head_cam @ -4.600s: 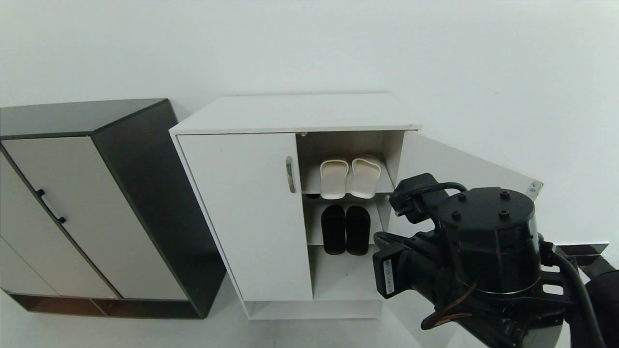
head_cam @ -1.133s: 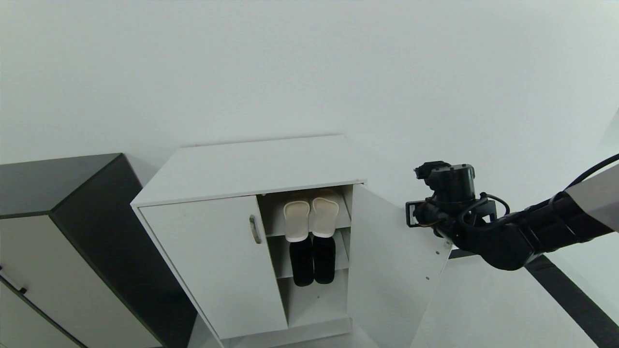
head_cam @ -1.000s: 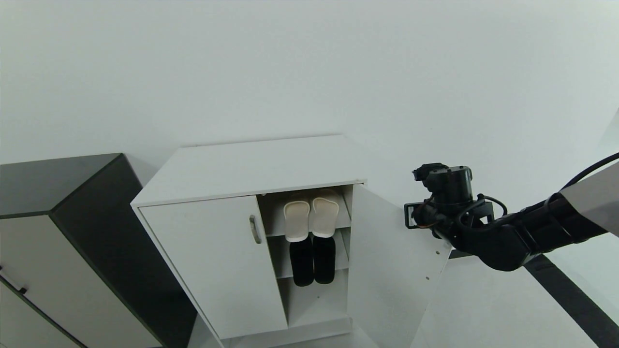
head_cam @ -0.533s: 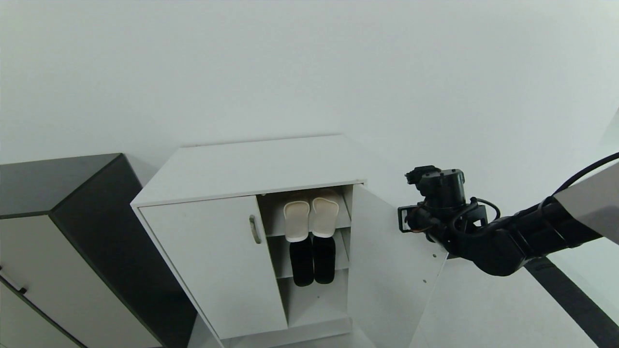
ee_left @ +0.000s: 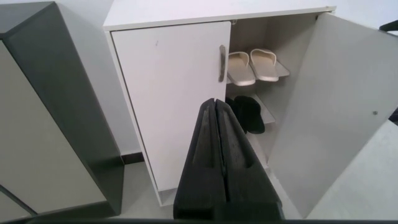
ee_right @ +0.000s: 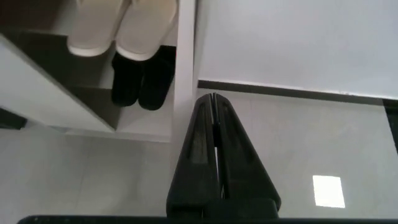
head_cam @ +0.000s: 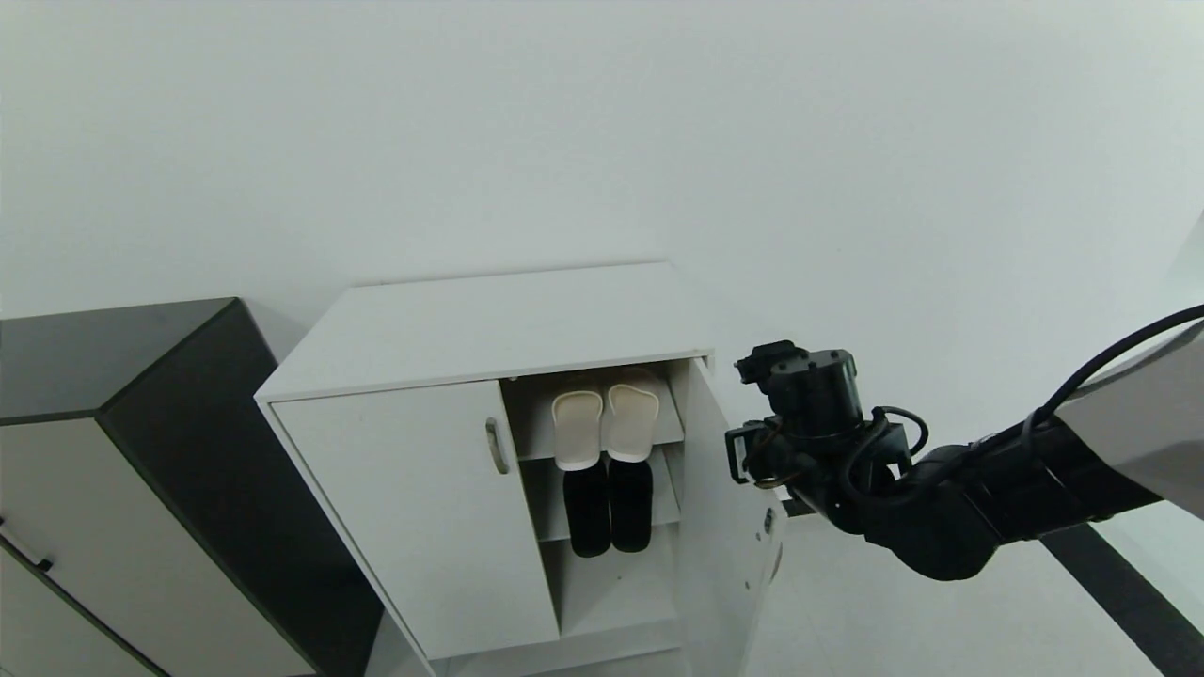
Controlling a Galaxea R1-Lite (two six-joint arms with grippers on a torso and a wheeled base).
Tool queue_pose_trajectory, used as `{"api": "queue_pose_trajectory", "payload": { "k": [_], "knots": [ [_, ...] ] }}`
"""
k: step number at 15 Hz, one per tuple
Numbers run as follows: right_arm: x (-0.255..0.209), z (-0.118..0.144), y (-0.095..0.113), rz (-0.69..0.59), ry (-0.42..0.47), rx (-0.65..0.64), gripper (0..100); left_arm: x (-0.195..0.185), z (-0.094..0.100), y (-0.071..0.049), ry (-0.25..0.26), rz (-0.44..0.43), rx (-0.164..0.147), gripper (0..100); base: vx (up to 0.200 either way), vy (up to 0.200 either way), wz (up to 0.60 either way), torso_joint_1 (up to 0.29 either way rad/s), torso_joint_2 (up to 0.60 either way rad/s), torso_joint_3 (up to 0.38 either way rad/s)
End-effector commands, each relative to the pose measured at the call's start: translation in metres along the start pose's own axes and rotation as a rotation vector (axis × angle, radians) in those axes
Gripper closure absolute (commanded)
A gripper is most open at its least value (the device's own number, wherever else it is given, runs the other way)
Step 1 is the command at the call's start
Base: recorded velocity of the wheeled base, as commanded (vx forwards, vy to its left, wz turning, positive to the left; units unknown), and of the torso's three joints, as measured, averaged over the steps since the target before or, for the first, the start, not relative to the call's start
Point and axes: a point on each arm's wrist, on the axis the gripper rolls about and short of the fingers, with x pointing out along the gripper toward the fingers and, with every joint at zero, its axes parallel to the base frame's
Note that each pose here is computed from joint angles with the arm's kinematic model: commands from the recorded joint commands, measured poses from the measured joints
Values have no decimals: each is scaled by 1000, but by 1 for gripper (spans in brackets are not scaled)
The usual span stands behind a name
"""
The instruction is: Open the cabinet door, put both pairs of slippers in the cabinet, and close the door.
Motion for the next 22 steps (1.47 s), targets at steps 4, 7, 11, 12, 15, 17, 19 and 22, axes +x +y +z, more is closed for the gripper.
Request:
{"api": "queue_pose_trajectory", "payload": {
  "k": [4, 7, 11, 12, 15, 17, 19, 22],
  "knots": [
    [-43, 8, 33, 150, -40, -22, 100, 0, 0, 0, 2, 0, 0, 100, 0, 0, 0, 0, 0, 0],
    [-68, 11, 37, 267, -46, -29, 100, 0, 0, 0, 2, 0, 0, 100, 0, 0, 0, 0, 0, 0],
    [-84, 8, 27, 375, -28, -36, 100, 0, 0, 0, 2, 0, 0, 100, 0, 0, 0, 0, 0, 0],
    [-84, 4, 27, 374, -14, -40, 100, 0, 0, 0, 2, 0, 0, 100, 0, 0, 0, 0, 0, 0],
    [-83, -1, 26, 371, 1, -44, 100, 0, 0, 0, 2, 0, 0, 100, 0, 0, 0, 0, 0, 0],
    [-81, 0, 24, 365, 1, -42, 100, 0, 0, 0, 2, 0, 0, 100, 0, 0, 300, 1, -1, 1],
    [-81, -1, 24, 363, 3, -42, 100, 0, 0, 0, 2, 0, 0, 100, 0, 0, 600, 0, 0, 7],
    [-80, 0, 20, 352, 0, -38, 100, 0, 0, 0, 2, 0, 0, 100, 0, 0, 400, -3, -2, -3]
  ]
}}
